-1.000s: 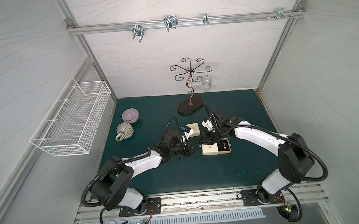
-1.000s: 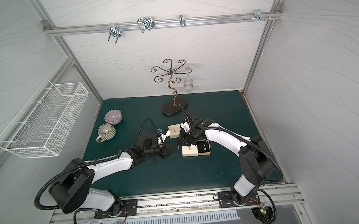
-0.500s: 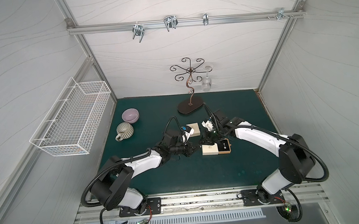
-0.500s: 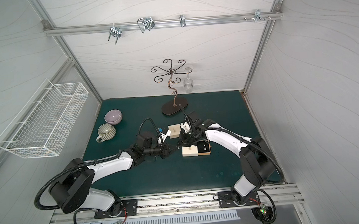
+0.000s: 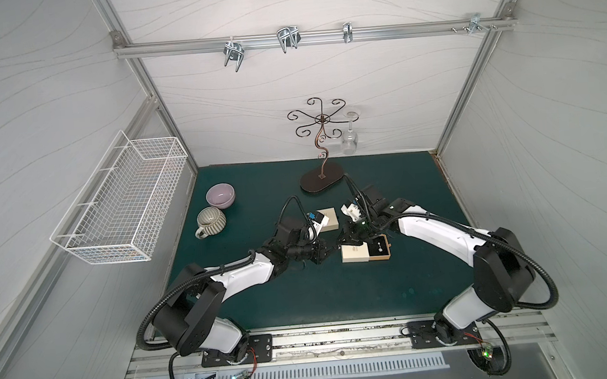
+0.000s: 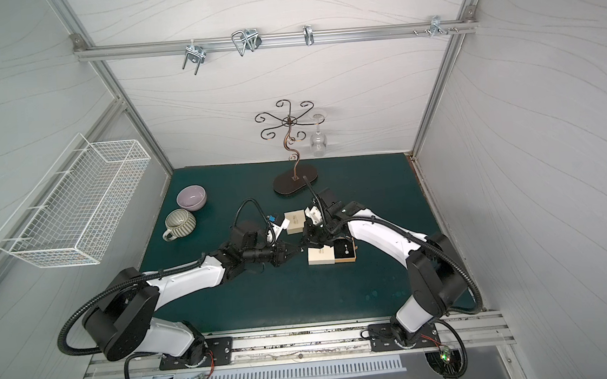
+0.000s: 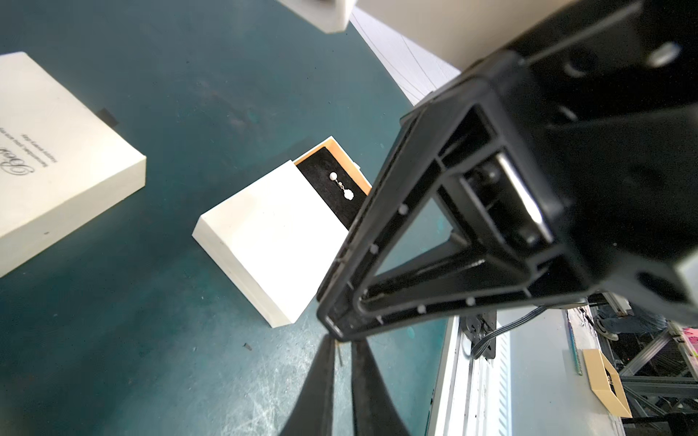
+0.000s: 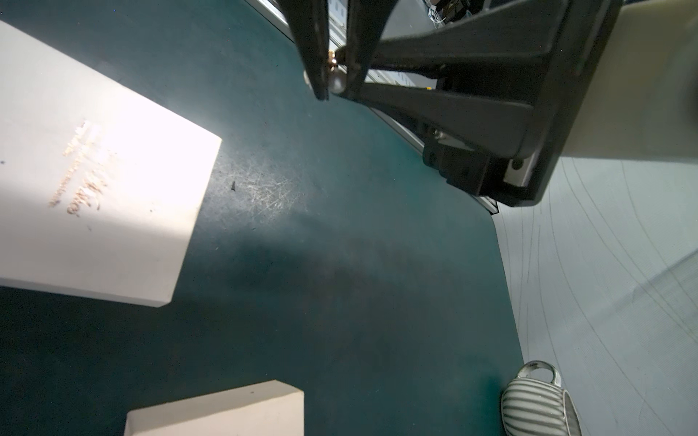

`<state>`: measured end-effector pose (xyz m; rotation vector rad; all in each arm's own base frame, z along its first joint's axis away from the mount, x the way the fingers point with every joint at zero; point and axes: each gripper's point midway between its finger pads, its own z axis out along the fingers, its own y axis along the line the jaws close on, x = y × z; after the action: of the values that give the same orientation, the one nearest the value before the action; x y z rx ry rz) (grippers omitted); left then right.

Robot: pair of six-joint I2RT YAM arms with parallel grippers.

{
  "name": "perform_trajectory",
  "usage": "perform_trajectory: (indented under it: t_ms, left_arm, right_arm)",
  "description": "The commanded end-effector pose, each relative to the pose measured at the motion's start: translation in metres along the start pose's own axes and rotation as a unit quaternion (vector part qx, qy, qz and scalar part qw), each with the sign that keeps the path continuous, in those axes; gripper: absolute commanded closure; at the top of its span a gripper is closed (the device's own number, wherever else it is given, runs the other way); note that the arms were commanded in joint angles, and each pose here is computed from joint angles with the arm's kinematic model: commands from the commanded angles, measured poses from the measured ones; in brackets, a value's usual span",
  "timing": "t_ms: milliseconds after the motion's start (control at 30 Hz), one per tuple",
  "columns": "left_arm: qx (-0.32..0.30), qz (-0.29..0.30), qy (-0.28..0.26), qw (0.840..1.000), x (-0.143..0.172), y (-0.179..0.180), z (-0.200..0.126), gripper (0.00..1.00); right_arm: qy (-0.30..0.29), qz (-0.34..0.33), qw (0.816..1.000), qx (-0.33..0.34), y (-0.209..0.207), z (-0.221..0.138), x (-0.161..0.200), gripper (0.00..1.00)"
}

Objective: Place the earrings into the drawer-style jewelry box
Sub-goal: Pick up the earring from the center of the board.

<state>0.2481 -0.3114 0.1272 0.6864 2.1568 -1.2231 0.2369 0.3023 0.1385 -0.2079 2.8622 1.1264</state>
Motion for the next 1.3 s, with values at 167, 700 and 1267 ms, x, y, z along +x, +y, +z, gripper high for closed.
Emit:
perform_trajectory:
  t_ms: [167,700,1267]
  left_arm:
    - [0.02,0.038,-0.025,0.999,-0.023,-0.016,-0.002,0.93]
    - [0.042,0.047,-0.027,0.998,-0.028,-0.028,-0.006,1.0]
    - [0.1,0.121,-0.025,0.987,-0.033,-0.073,-0.032,1.0]
  right_arm:
    - [-0.004,-0.016,1.0,-0.015,0.007,-0.012,0.005,0.89]
    - [-0.047,-0.065,0.994,-0.073,0.024,-0.035,0.0,0.76]
    - [-0.108,-0.194,0.958,-0.18,0.05,-0.082,0.015,0.73]
